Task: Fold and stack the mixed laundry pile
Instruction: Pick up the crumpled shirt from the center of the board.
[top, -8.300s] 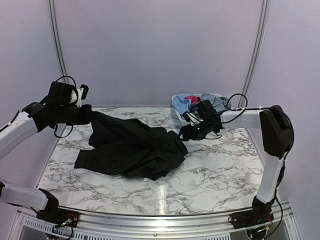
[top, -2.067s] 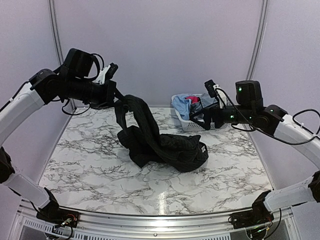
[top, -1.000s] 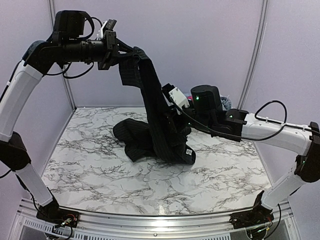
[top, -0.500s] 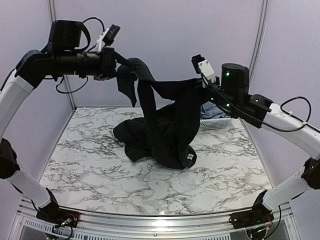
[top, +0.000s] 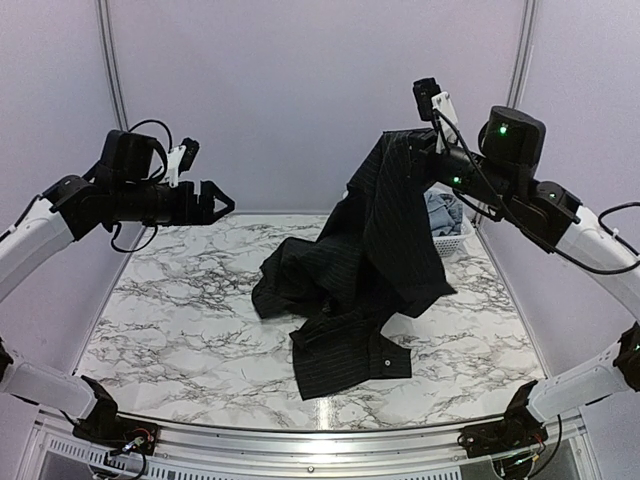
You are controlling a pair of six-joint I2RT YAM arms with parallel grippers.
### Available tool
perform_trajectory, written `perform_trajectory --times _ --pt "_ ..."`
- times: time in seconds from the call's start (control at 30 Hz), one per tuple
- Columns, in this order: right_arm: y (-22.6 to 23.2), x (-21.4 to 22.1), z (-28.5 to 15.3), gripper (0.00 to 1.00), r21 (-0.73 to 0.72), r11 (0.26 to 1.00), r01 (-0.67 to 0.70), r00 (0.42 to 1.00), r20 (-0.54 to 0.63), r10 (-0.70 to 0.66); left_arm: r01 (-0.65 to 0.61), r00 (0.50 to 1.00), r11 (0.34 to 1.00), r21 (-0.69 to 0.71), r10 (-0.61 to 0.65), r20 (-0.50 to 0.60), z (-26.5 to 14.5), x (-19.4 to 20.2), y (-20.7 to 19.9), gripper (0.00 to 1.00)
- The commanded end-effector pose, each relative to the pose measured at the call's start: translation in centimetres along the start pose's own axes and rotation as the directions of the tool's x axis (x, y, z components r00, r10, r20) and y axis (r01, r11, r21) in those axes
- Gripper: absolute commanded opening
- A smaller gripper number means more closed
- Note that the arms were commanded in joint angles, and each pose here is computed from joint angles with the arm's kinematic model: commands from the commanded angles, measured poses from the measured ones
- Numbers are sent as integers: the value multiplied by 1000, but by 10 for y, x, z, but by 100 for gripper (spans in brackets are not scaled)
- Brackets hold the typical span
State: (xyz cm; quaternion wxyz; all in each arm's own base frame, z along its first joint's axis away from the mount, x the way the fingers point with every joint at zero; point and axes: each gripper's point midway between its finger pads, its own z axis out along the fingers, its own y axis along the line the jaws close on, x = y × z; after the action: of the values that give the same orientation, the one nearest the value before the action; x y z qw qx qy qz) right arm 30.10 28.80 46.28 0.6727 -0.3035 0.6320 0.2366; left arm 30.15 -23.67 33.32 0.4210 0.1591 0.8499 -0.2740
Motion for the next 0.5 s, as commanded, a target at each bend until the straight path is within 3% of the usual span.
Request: perform_trajectory --times 0.0,0.17,0.47 --pt "19 -51 -25 0 -129 992 10 992 122 6 112 991 987 -116 -120 -64 49 26 58 99" --pt "25 -47 -44 0 -169 983 -65 993 88 81 83 968 979 -187 -123 -217 120 64 91 99" --pt "20 -9 -77 0 -107 961 -253 967 4 255 36 926 994 -103 -72 -371 242 88 106 99"
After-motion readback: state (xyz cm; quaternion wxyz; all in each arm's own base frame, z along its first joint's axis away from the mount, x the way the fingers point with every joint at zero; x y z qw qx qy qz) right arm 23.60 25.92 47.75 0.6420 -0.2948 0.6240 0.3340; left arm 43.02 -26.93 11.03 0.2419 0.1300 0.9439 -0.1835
